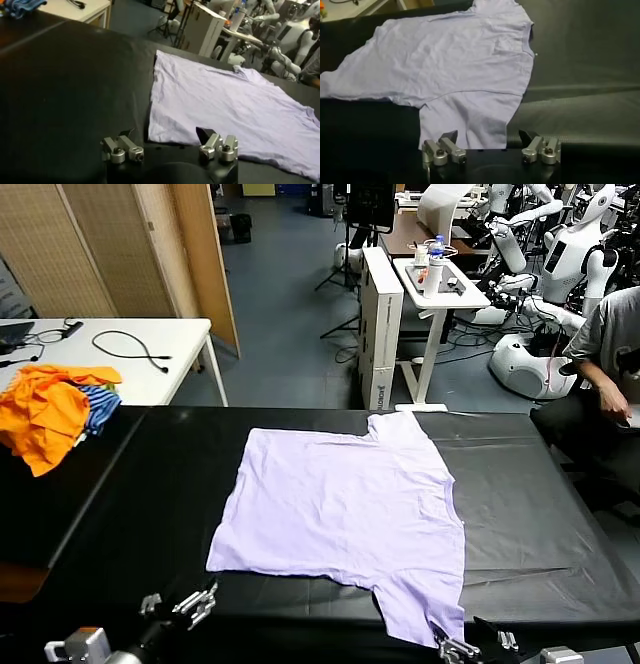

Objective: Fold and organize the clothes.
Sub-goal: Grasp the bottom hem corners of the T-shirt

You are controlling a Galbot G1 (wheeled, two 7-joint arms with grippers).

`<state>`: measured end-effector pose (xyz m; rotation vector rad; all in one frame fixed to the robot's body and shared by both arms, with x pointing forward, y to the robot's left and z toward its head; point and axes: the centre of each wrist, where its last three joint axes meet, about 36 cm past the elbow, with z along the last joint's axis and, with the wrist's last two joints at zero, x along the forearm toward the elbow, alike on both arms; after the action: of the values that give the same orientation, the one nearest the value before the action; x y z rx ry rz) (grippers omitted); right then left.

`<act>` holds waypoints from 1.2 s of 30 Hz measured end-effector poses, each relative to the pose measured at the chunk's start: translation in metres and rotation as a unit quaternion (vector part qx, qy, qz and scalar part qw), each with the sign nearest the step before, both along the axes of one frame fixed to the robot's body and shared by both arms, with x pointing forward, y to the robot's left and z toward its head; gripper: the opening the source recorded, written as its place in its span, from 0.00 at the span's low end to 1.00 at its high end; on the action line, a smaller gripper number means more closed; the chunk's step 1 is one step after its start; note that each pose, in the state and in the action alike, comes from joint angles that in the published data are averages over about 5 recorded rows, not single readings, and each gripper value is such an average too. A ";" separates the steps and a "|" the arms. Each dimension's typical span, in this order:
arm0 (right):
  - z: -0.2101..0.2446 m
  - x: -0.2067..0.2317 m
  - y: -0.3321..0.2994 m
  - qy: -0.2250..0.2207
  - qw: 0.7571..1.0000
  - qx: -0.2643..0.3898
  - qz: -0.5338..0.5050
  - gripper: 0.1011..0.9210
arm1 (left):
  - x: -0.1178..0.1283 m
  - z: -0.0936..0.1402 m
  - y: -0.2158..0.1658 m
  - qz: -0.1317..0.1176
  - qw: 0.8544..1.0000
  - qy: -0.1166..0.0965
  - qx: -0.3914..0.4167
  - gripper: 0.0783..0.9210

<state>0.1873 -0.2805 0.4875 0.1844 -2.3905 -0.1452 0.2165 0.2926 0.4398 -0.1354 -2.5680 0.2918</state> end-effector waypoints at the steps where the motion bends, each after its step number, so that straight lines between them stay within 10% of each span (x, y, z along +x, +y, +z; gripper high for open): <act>1: 0.000 0.000 0.000 0.000 1.000 0.000 0.000 0.98 | 0.001 -0.001 0.000 0.001 1.000 0.000 -0.001 0.98; 15: -0.004 0.003 0.002 -0.004 1.000 0.001 -0.008 0.97 | 0.017 -0.021 0.000 0.006 1.000 -0.001 -0.007 0.98; 27: -0.007 0.003 0.002 -0.001 1.000 0.002 -0.013 0.73 | 0.025 -0.024 0.000 0.008 1.000 -0.004 -0.006 0.98; 36: -0.009 0.003 0.001 0.002 1.000 0.002 -0.013 0.65 | 0.028 -0.033 -0.001 0.008 1.000 -0.004 -0.001 0.74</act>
<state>0.1902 -0.2792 0.4788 0.1536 -2.3901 -0.1624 0.2441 0.2913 0.4072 -0.1172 -2.5778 0.2990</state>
